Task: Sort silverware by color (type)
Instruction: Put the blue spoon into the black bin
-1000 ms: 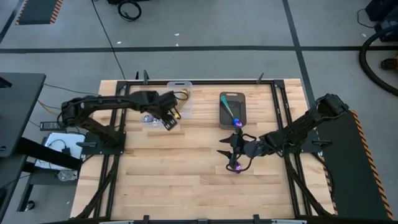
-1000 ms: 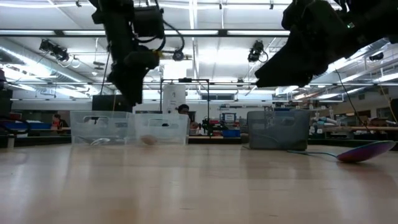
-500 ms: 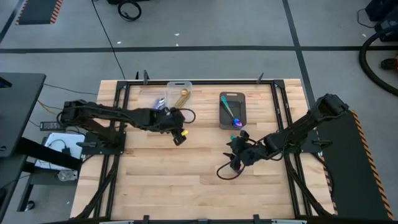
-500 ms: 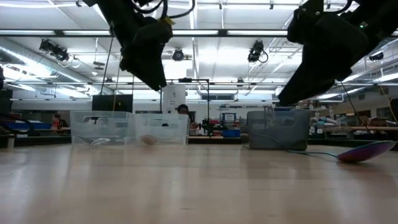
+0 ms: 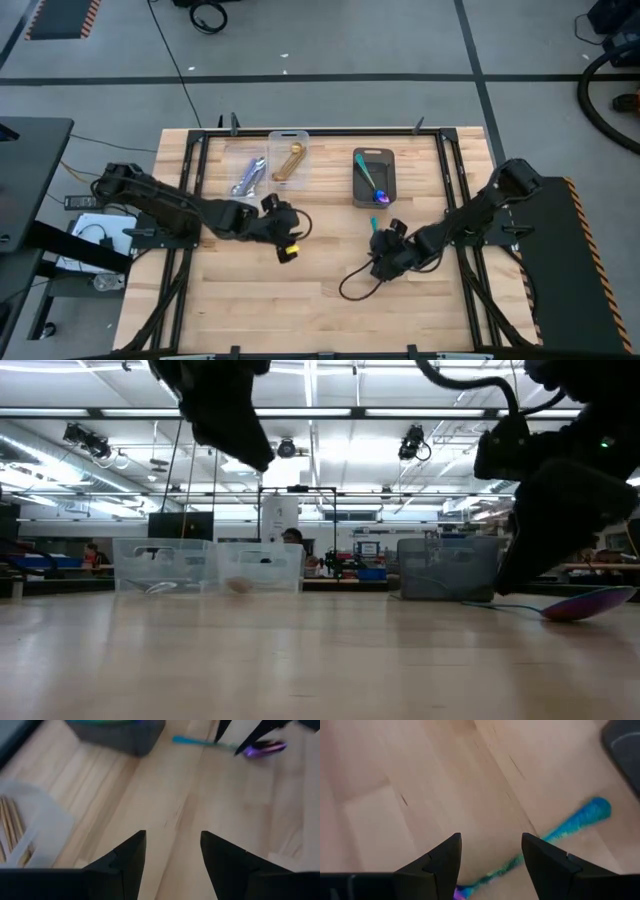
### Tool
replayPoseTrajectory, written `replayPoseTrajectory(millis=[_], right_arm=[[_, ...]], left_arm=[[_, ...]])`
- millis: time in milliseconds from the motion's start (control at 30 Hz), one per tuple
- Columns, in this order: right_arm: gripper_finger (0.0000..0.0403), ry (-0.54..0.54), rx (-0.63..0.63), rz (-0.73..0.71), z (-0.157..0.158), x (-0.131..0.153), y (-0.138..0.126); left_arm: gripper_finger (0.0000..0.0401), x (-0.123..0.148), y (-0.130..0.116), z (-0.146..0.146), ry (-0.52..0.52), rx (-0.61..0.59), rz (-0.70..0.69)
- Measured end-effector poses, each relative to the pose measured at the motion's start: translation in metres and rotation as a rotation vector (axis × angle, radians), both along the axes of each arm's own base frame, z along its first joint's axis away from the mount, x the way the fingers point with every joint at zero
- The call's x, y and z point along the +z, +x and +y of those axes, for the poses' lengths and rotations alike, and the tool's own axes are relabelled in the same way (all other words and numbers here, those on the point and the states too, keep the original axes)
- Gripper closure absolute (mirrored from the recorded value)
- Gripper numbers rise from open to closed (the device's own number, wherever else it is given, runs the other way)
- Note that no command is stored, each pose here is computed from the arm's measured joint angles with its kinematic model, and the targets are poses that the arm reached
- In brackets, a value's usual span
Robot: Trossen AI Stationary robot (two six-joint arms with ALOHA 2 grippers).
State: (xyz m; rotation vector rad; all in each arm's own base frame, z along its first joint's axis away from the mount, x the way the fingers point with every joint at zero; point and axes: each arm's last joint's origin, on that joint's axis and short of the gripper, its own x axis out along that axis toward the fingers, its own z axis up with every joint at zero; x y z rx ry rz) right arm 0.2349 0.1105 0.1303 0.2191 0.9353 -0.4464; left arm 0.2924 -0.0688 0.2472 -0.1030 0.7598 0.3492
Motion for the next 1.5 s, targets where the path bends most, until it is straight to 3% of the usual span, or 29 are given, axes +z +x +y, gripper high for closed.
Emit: replayPoseTrajectory(millis=[233, 567, 733, 1200, 1500], right_arm=[[0.0186, -0.086, -0.016, 0.072, 0.011, 0.003, 0.009], [0.0182, -0.012, -0.218, 0.182, 0.003, 0.009, -0.002], [0.0173, 0.053, -0.235, 0.145, 0.005, 0.010, 0.002], [0.0188, 0.096, -0.257, 0.161, 0.002, -0.009, 0.004], [0.0251, 0.110, -0.194, 0.219, 0.003, -0.013, 0.004]], left_arm=[[0.0204, -0.002, 0.005, -0.026, 0.074, -0.085, -0.066], [0.0205, -0.040, 0.028, -0.041, 0.164, -0.165, -0.020], [0.0205, -0.049, 0.033, -0.040, 0.170, -0.160, -0.005], [0.0205, -0.045, 0.026, -0.044, 0.102, -0.134, -0.004], [0.0205, -0.044, 0.023, -0.052, 0.025, -0.227, 0.022]])
